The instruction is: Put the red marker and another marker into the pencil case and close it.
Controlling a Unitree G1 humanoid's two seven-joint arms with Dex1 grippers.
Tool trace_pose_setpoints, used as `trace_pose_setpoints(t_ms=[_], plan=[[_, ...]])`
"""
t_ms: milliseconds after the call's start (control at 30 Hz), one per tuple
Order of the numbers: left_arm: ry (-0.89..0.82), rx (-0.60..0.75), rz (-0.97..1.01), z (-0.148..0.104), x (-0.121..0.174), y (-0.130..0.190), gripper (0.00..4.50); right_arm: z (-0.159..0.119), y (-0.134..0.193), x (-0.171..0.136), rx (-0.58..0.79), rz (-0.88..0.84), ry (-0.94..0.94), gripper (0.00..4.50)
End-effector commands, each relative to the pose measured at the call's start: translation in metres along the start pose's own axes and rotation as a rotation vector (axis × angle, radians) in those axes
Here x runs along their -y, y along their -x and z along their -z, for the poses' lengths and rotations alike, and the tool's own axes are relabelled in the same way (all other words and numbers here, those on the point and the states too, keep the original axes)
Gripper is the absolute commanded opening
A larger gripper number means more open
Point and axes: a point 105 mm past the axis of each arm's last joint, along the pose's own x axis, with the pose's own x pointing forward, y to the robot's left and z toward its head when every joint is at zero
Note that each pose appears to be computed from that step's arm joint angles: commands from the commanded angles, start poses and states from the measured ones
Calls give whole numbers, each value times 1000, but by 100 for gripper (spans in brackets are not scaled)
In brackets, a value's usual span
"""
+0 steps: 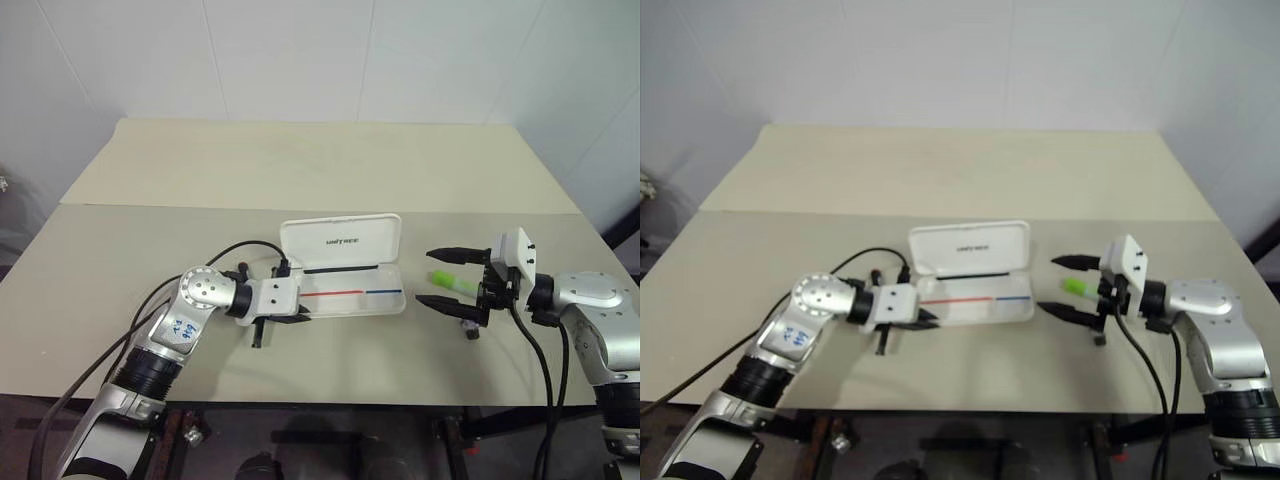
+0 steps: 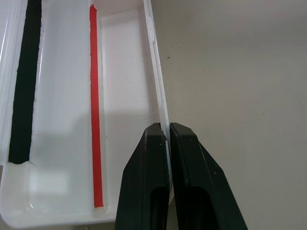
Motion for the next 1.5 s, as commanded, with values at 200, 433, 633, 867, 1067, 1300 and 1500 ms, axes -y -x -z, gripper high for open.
trace_pose_setpoints(t_ms=[200,433,633,867,1067,1300,1500], plan=[[-15,45,85,-12,12,-13,1,-7,2,0,20,21,36,450],[-22,25,104,-26,1,-14,1,-5,-1,1,28,36,36,450],[-36,6,86,-29,-10,-8,1,-3,-2,-1,32,45,30,450],[-26,-41,123,-10,-3,-4,1,-3,-3,1,35,54,31,450],[-15,-81,116,6,-6,-2,1,-3,-2,2,34,61,33,450],[-20,-118,93,21,-14,1,1,-4,-2,3,34,67,38,450],[-26,-41,94,-3,-13,-4,1,-4,-1,3,32,72,39,450]])
